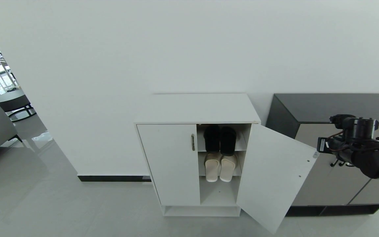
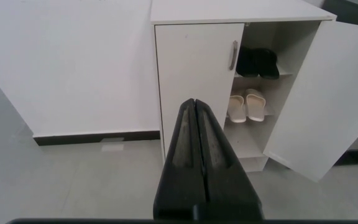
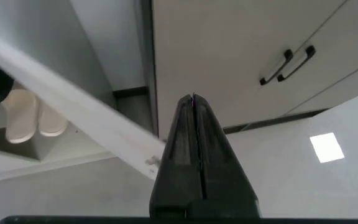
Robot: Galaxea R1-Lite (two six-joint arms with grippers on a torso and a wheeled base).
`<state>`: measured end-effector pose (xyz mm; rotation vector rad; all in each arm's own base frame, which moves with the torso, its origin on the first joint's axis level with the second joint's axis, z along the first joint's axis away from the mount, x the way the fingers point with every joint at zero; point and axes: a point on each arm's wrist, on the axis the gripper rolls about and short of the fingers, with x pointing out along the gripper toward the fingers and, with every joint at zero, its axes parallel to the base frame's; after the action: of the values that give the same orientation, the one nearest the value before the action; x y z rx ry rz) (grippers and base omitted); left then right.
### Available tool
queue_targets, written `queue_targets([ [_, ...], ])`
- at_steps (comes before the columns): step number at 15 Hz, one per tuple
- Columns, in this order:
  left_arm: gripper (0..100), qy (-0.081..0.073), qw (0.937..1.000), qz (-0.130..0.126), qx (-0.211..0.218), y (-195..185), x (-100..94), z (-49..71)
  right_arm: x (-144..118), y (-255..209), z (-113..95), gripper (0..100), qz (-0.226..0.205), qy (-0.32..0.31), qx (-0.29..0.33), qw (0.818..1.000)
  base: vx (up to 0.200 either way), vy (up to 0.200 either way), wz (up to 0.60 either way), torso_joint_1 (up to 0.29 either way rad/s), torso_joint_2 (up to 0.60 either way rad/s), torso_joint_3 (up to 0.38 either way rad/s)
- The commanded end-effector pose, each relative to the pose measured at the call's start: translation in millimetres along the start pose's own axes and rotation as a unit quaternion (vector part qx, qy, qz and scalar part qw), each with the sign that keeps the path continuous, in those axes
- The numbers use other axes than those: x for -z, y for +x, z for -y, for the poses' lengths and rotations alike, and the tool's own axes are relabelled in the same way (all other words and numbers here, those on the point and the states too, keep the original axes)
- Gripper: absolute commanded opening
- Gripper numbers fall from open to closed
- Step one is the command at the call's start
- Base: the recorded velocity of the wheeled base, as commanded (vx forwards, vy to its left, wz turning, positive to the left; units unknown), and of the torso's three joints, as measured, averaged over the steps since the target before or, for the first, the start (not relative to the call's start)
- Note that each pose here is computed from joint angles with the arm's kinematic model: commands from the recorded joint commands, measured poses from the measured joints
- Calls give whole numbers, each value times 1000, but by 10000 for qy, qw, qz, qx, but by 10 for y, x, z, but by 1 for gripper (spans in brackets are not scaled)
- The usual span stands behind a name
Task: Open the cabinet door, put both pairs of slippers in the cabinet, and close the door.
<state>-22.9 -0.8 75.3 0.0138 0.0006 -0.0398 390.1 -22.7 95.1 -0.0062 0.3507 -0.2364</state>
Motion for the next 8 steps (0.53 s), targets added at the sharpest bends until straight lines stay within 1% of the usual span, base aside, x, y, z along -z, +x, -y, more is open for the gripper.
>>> queue_targets([
  [1, 0, 0, 10000, -3, 1, 1, 0, 0, 118, 133, -11, 0, -143, -24, 5, 9999, 0, 0, 0, 0, 0, 0],
  [5, 0, 0, 10000, 4, 0, 1, -2, 0, 212, 194, -27, 0, -271, -58, 0, 9996, 0, 0, 0, 0, 0, 0],
  [8, 0, 0, 10000, -3, 1, 1, 0, 0, 235, 196, -52, 0, -300, -75, -28, 9995, 0, 0, 0, 0, 0, 0],
])
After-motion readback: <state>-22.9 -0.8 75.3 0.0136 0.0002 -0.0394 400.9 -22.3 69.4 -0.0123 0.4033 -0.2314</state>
